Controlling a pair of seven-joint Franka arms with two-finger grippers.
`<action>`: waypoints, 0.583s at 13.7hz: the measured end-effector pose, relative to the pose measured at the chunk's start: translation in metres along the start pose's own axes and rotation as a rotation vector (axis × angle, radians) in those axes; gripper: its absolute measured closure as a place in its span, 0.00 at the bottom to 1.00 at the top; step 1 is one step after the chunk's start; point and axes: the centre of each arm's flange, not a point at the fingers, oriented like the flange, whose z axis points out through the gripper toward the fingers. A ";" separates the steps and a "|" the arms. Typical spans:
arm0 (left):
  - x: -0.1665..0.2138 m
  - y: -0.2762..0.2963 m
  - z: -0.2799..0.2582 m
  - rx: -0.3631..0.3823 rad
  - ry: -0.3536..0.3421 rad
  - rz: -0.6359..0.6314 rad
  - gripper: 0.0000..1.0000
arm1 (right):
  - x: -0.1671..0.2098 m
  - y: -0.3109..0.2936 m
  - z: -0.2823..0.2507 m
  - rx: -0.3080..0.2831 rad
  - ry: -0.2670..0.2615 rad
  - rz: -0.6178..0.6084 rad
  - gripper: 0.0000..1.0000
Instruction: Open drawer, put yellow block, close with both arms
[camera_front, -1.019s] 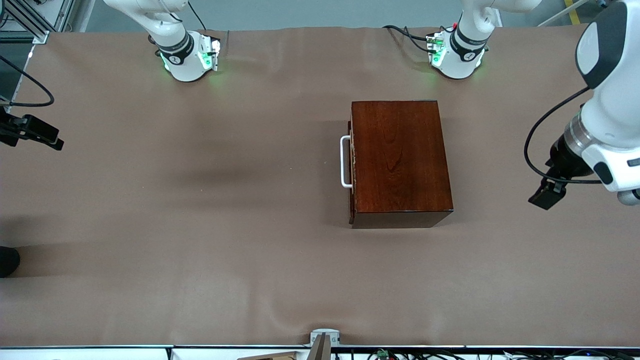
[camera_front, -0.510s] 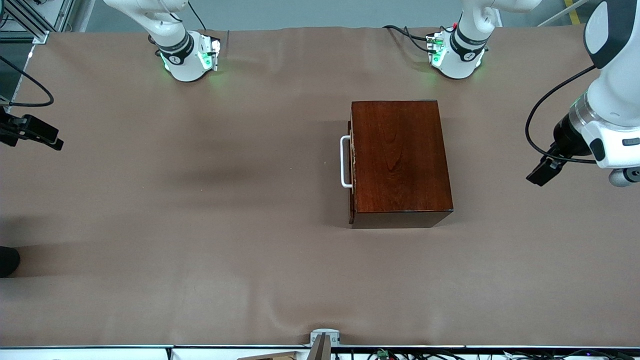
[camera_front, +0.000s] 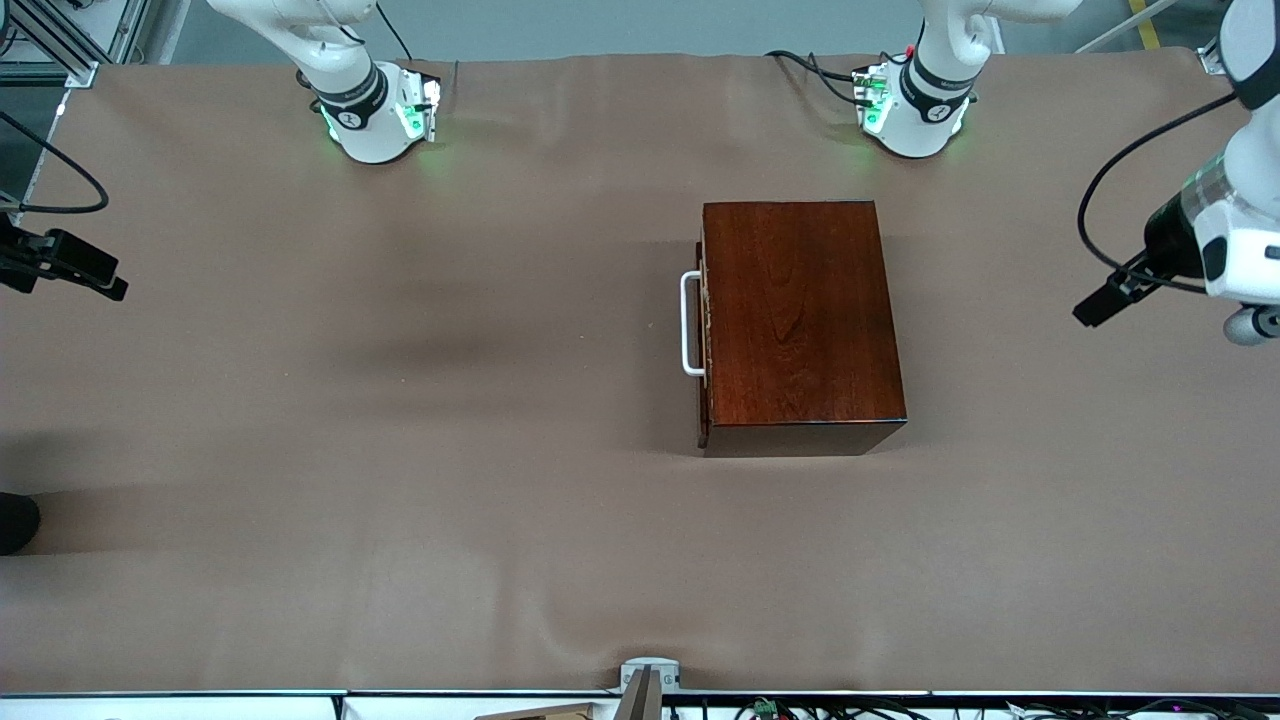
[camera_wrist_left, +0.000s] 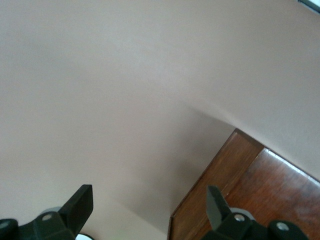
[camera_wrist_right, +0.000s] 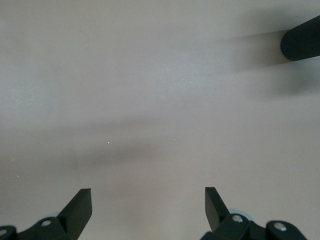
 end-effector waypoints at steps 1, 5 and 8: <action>-0.005 -0.002 -0.005 -0.004 0.000 0.032 0.00 | 0.000 0.000 0.000 0.000 0.000 0.000 0.00; -0.025 0.004 -0.018 -0.006 0.001 0.135 0.00 | 0.000 0.000 0.000 0.000 0.000 0.000 0.00; -0.026 -0.004 -0.022 -0.017 -0.019 0.270 0.00 | 0.000 0.000 0.000 0.000 0.000 0.000 0.00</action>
